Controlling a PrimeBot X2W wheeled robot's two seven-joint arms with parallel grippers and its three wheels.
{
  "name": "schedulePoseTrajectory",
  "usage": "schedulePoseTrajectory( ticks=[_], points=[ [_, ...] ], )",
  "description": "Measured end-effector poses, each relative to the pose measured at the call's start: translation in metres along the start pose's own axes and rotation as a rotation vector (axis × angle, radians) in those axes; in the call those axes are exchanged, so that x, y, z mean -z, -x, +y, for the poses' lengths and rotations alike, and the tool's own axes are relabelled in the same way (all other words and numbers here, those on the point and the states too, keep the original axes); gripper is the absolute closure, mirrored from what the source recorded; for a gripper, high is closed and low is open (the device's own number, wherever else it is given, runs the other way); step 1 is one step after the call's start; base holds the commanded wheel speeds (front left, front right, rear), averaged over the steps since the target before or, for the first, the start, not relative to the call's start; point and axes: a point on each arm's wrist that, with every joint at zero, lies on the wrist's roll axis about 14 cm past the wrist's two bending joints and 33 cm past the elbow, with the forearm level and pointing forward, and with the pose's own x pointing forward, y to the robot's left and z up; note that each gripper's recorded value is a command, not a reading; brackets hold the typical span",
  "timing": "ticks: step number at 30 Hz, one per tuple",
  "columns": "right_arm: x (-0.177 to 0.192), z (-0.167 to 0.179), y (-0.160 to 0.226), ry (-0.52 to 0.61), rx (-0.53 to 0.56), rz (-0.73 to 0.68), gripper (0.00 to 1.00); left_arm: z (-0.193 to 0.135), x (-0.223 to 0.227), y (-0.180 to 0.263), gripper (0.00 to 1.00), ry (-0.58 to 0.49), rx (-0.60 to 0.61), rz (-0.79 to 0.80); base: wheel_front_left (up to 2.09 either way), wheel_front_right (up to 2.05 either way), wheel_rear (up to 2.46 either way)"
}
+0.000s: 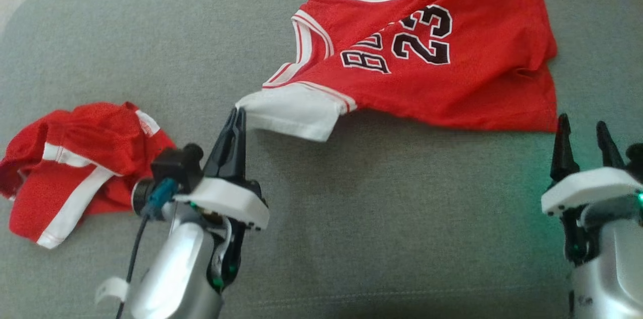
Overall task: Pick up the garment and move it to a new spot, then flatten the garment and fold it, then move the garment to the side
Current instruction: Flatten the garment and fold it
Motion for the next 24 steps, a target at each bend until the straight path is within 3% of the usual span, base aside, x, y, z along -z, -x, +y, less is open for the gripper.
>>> schedulePoseTrajectory(
  ticks=[13,24],
  points=[
    [0.033,0.011,-0.043,0.020,0.010,0.219,0.00,0.004,0.030,0.012,1.00,0.003,-0.003,0.081,0.00,0.00,0.00],
    [0.049,0.011,-0.054,0.049,0.027,0.277,0.00,0.007,0.033,0.010,1.00,-0.001,-0.007,0.088,0.00,0.00,0.00]
  ],
)
